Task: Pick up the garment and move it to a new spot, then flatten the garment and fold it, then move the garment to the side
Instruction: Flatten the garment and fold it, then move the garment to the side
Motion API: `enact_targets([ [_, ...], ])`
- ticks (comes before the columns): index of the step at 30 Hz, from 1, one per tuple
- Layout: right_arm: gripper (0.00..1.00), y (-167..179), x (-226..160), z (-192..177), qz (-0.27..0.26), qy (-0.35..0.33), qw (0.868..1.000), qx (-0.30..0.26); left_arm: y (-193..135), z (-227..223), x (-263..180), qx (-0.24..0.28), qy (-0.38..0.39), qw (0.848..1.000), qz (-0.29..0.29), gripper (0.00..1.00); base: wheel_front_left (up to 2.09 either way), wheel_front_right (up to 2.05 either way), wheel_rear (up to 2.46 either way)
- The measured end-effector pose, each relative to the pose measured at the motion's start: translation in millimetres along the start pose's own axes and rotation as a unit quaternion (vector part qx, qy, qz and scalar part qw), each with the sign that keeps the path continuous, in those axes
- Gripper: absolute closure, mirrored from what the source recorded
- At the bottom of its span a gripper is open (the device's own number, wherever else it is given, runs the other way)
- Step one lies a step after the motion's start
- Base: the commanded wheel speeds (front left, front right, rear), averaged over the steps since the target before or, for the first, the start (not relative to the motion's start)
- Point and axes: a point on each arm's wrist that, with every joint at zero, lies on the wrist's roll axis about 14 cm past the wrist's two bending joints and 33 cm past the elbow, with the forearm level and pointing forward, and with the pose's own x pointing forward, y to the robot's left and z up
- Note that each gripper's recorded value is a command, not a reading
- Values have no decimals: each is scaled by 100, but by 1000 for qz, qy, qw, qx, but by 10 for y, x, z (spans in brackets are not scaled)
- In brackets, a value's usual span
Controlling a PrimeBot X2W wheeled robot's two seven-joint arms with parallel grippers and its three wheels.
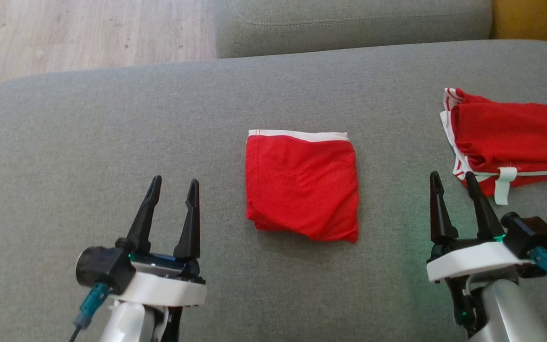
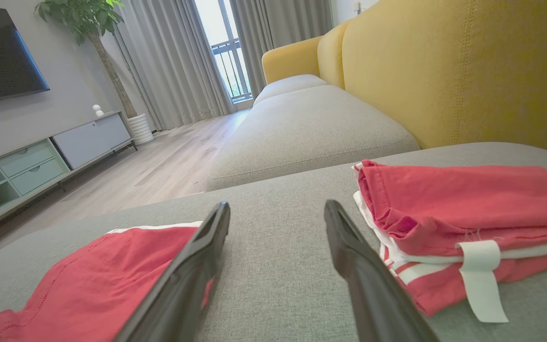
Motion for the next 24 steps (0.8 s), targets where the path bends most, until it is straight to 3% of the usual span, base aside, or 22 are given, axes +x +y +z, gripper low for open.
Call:
enact_targets([
  [13, 0, 112, -7, -158, 16, 23, 1000, 1, 74, -43, -87, 0, 7, 1000, 14, 0, 0, 0, 0],
  [19, 0, 425, 93, -603, 65, 123, 990, 2, 157, -128, -126, -1, 21, 999, 27, 0, 0, 0, 0],
  [24, 0, 583, 162, -955, 75, 210, 973, 56, 233, -183, -170, 0, 31, 999, 40, 0, 0, 0, 0],
])
